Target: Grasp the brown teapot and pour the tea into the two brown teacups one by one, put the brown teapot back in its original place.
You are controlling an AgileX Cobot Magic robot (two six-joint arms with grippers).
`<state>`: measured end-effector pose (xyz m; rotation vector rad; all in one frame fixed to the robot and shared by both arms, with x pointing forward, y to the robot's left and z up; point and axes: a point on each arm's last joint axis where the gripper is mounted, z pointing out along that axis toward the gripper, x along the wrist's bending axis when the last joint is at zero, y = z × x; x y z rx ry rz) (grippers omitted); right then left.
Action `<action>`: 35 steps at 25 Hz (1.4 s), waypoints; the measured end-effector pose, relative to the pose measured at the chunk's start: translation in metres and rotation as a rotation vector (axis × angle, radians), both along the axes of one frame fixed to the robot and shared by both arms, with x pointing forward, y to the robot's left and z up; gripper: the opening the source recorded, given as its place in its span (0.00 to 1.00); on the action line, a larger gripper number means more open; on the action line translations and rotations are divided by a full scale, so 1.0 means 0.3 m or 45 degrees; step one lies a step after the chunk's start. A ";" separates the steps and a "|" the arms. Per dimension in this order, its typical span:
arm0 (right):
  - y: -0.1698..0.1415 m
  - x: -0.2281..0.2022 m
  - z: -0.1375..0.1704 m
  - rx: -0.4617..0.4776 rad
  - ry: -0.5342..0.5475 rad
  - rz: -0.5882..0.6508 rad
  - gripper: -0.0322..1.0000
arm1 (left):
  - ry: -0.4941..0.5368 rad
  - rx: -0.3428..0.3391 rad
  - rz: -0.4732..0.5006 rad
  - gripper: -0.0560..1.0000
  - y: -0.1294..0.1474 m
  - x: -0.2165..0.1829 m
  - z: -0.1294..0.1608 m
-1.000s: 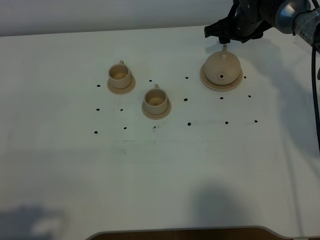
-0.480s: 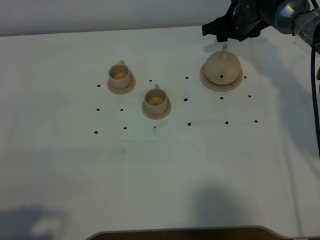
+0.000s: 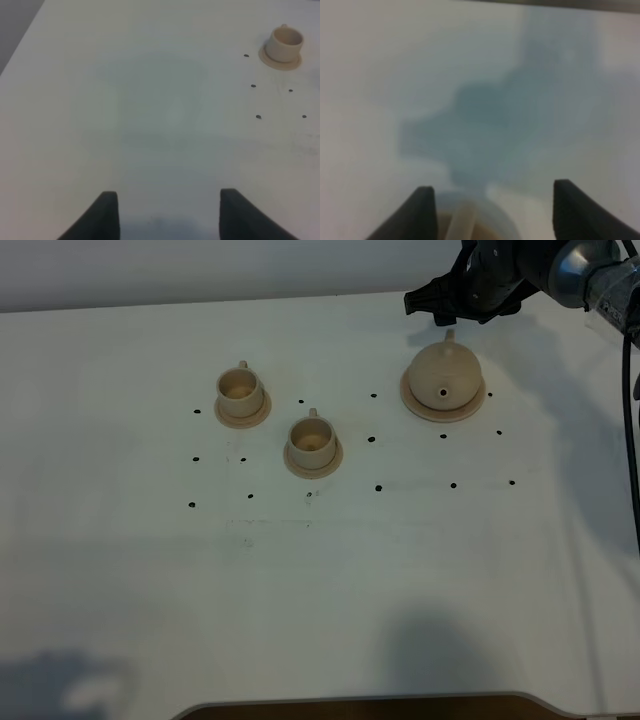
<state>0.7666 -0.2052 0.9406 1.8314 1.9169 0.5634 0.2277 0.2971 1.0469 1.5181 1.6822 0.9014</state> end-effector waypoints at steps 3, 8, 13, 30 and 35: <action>0.000 -0.001 -0.001 -0.004 0.005 0.004 0.53 | 0.000 0.000 0.000 0.51 0.000 0.000 0.000; -0.001 -0.003 -0.026 -0.019 0.040 0.012 0.53 | 0.000 0.000 0.000 0.51 0.000 0.000 0.000; 0.001 -0.001 -0.043 -0.020 0.049 0.017 0.53 | 0.000 -0.001 0.001 0.51 0.000 0.000 0.000; -0.052 -0.007 -0.045 -0.111 0.113 -0.009 0.53 | 0.000 -0.001 0.001 0.51 0.000 0.000 0.000; -0.059 -0.014 -0.026 -0.128 0.165 -0.034 0.53 | 0.000 -0.001 0.001 0.51 0.000 0.000 0.000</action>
